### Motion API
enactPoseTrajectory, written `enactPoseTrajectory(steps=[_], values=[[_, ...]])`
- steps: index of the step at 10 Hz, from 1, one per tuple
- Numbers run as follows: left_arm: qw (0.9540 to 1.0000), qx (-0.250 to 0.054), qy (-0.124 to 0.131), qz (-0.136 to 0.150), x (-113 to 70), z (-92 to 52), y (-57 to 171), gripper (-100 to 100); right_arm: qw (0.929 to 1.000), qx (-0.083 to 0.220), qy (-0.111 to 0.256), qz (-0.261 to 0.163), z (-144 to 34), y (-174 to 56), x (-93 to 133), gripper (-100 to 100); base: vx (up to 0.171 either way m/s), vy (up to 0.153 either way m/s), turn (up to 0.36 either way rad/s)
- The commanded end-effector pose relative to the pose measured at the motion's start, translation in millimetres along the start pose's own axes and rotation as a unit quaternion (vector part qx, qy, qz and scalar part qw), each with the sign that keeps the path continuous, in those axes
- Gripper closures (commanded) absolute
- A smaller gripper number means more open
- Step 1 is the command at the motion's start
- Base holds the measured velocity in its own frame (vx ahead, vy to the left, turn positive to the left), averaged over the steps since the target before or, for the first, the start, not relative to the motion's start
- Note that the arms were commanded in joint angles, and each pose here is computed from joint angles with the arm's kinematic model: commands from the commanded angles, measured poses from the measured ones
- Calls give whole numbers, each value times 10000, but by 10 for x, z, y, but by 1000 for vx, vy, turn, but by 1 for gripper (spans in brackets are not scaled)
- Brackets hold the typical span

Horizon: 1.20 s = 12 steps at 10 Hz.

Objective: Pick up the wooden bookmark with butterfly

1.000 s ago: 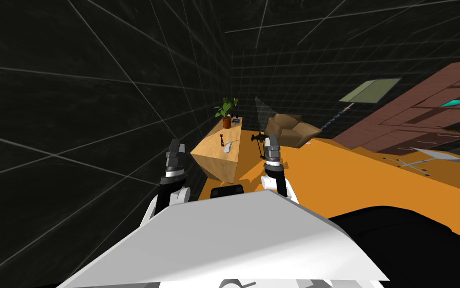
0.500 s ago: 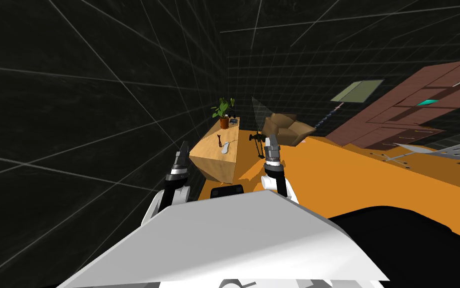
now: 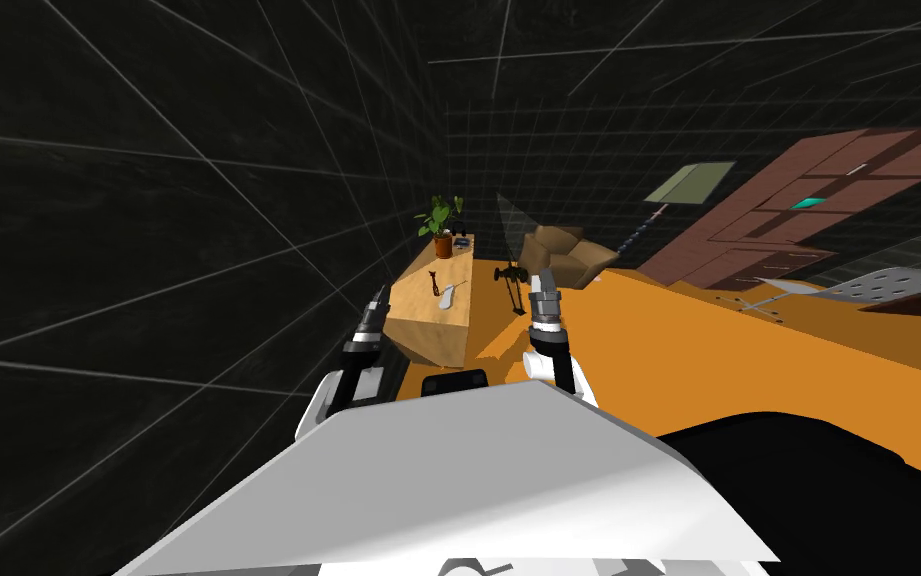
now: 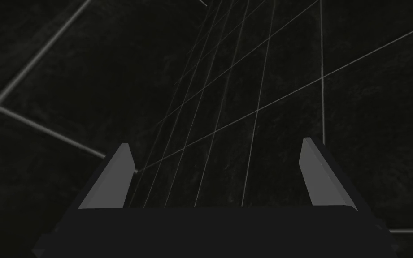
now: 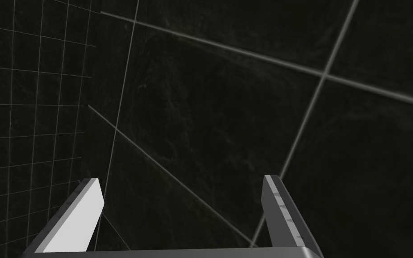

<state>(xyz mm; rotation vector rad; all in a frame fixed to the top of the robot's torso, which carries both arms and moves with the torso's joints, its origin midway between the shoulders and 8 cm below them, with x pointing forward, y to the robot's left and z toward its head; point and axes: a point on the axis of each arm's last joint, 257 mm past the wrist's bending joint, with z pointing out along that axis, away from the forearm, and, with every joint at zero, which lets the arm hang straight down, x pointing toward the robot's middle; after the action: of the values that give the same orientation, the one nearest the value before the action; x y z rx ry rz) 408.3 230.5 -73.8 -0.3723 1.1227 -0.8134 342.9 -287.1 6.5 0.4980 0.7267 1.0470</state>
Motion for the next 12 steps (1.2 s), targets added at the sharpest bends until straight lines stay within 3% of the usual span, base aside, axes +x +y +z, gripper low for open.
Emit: enactPoseTrajectory(steps=[1, 6, 9, 12], values=[[9994, -95, 141, 311, 74, 25, 102, -100, 10000, 0, 0, 0, 0, 0, 0, 0, 20, -8, -90], [9908, -338, 526, 1196, 290, 96, 423, -100, 10000, 0, 0, 0, 0, 0, 0, 0, 19, -4, -83], [9816, -499, 729, 1694, 403, 132, 627, -100, 10000, 0, 0, 0, 0, 0, 0, 0, 18, -4, -88], [9693, -687, 921, 2174, 517, 164, 845, -100, 10000, 0, 0, 0, 0, 0, 0, 0, 21, -3, -86]])
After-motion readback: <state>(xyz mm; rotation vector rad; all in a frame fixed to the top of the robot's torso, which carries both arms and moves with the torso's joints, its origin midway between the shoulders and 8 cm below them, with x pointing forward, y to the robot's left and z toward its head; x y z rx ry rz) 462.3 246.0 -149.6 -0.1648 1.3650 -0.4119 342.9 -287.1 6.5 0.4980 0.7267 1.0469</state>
